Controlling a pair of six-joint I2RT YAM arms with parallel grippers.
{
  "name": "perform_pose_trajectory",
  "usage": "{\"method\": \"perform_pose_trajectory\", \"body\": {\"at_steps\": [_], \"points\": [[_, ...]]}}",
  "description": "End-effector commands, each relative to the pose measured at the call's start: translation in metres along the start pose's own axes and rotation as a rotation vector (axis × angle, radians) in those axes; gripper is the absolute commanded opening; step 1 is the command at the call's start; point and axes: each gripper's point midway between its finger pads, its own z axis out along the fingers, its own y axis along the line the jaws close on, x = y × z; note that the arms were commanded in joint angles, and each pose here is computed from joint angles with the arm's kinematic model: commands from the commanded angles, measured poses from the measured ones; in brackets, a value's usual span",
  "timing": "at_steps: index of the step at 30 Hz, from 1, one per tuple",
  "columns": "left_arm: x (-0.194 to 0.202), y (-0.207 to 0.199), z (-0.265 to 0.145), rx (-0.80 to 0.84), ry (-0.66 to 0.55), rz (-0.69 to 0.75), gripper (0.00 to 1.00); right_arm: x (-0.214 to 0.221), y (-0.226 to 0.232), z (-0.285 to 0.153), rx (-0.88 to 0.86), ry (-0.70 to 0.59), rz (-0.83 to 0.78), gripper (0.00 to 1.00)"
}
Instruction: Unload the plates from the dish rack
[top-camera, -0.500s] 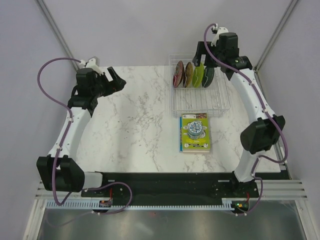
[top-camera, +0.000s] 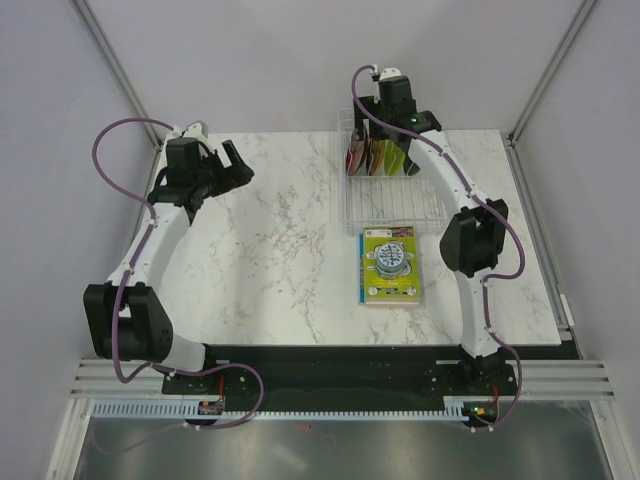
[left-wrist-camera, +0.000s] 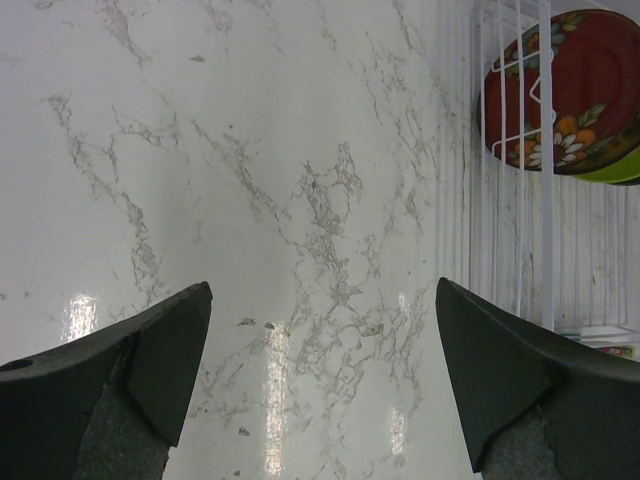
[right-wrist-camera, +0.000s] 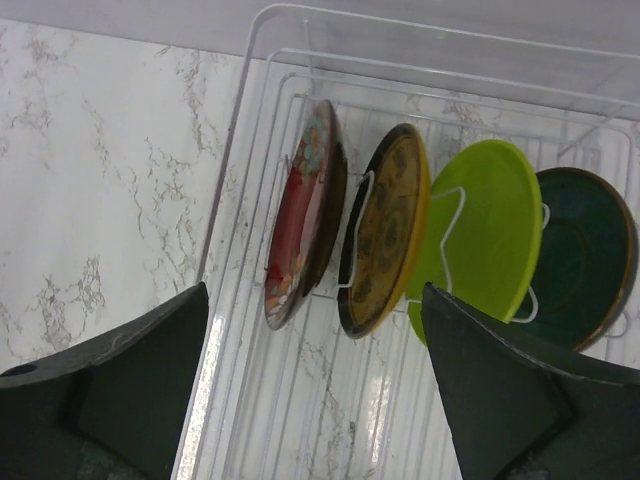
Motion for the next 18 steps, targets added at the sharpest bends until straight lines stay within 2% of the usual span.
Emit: {"method": "perform_pose_trajectory", "body": {"at_steps": [1, 12, 15, 18], "points": [[-0.007, 0.006, 0.006, -0.019, -0.022, 0.035, 1.00, -0.015, 0.017, 0.002, 0.079, -0.068, -0.108, 0.94], [-0.001, 0.011, 0.010, -0.034, -0.012, 0.034, 1.00, 0.015, 0.001, 0.028, 0.224, -0.018, -0.186, 0.79], [0.000, 0.012, 0.010, -0.036, -0.011, 0.037, 1.00, 0.022, 0.001, 0.036, 0.220, -0.007, -0.194, 0.78], [0.001, 0.013, 0.011, -0.037, -0.009, 0.037, 1.00, 0.030, 0.007, 0.044, 0.189, 0.003, -0.196, 0.70]]}}
